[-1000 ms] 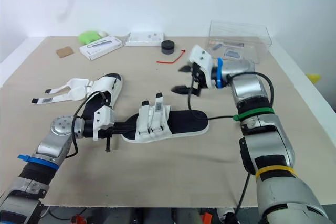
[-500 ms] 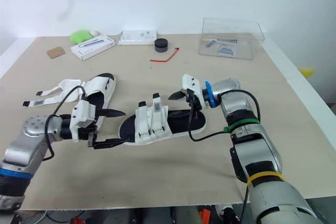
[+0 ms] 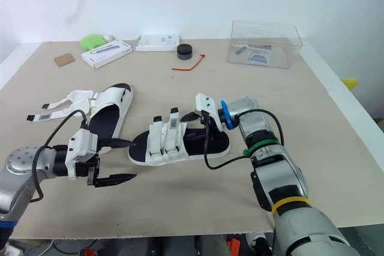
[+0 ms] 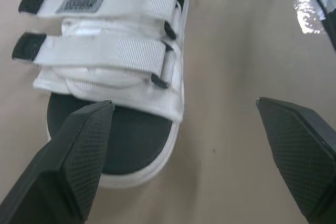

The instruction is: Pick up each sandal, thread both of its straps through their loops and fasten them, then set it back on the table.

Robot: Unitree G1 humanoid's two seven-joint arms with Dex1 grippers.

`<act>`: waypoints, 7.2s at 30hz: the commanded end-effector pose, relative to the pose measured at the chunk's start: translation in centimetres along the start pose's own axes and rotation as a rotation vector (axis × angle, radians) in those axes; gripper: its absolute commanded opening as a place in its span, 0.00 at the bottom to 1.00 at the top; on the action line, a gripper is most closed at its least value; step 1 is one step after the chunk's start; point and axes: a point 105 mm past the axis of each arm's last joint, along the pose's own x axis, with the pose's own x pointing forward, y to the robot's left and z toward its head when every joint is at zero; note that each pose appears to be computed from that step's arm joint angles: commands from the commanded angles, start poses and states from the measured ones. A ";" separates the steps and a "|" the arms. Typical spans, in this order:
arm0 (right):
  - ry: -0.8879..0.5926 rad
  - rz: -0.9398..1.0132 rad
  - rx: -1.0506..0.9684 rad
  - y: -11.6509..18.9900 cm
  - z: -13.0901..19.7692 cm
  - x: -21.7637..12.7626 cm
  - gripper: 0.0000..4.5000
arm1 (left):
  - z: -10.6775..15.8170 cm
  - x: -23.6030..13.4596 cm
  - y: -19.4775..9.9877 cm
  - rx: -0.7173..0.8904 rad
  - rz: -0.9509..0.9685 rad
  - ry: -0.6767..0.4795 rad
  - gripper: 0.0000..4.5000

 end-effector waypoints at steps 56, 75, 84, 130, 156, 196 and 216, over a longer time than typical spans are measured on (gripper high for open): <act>0.010 -0.925 0.390 5.6 -1.7 -16.4 0.99 | 1.8 3.8 2.3 0.046 0.212 -0.112 1.00; -0.315 -0.104 -0.095 3.2 6.5 -1.8 0.99 | 0.3 0.4 8.0 -0.251 1.138 -0.020 1.00; -0.293 -0.080 -0.154 2.5 6.7 -0.8 0.99 | -1.0 0.4 8.0 -0.369 1.215 0.012 1.00; -0.299 -0.187 0.063 0.7 6.5 -1.2 1.00 | 0.2 5.3 12.4 -0.136 0.877 -0.028 0.01; -0.231 -0.238 0.099 2.0 4.5 -3.5 1.00 | -1.2 2.2 -3.7 0.435 -0.243 0.083 0.01; -0.208 0.002 -0.212 7.1 4.1 -2.8 1.00 | -1.7 2.8 -2.5 0.293 -0.136 0.127 0.01; -0.193 -0.060 -0.079 7.3 3.1 -3.0 0.88 | 2.1 -1.4 -2.3 -0.137 -0.163 0.110 1.00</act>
